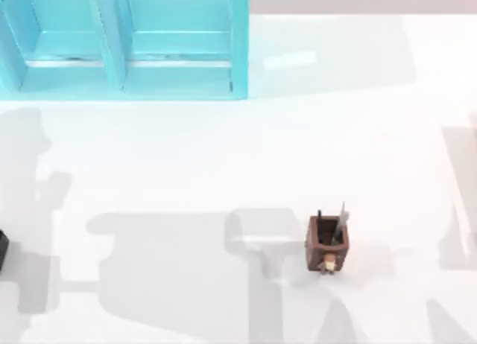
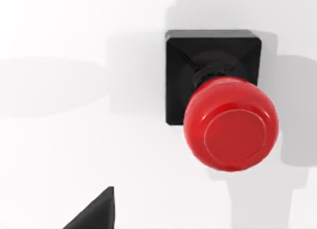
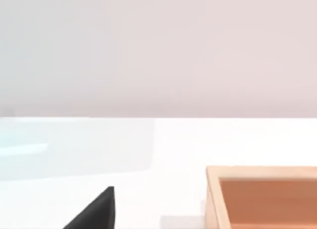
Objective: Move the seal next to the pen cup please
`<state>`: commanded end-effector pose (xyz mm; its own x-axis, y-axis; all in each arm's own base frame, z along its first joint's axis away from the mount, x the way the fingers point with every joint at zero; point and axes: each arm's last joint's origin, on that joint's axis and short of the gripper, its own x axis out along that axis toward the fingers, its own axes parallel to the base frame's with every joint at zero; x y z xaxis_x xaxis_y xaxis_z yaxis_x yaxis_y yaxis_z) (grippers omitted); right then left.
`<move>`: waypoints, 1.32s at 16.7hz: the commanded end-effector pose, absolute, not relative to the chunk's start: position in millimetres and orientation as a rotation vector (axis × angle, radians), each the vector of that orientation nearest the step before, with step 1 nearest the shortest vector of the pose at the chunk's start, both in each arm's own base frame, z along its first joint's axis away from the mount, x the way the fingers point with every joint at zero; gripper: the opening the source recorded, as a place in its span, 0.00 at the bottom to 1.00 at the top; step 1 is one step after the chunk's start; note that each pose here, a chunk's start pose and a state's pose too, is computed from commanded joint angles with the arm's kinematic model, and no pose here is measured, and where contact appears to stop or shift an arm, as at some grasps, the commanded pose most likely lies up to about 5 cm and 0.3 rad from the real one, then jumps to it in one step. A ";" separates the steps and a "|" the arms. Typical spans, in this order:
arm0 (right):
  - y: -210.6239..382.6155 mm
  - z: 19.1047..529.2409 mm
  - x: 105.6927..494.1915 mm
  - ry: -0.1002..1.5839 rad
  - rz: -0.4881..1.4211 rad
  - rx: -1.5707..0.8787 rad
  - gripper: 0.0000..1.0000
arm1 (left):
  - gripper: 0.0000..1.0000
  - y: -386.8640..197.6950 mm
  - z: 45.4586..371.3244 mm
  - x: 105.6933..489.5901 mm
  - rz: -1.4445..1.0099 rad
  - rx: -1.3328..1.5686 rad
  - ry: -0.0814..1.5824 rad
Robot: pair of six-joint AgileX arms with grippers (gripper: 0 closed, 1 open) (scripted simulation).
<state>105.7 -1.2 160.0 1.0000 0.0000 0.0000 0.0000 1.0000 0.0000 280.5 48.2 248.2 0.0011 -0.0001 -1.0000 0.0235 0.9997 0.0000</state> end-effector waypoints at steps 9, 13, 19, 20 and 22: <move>-1.2 160.0 105.7 0.000 0.000 0.000 1.00 | 1.00 49.9 161.6 283.6 -0.015 0.016 1.564; -1.2 160.0 105.7 0.000 0.000 0.000 1.00 | 1.00 49.6 149.1 280.6 -0.016 0.015 1.571; -1.2 160.0 105.7 0.000 0.000 0.000 1.00 | 0.70 49.6 149.1 280.6 -0.016 0.015 1.571; -1.2 160.0 105.7 0.000 0.000 0.000 1.00 | 0.62 49.6 149.1 280.6 -0.016 0.015 1.571; -1.2 160.0 105.7 0.000 0.000 0.000 1.00 | 0.47 49.6 149.1 280.6 -0.016 0.015 1.571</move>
<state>105.7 -1.2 160.0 1.0000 0.0000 0.0000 0.0000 1.0000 0.0000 280.6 49.6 149.1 -0.0005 -0.0003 -1.0000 0.0200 0.9998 -0.0003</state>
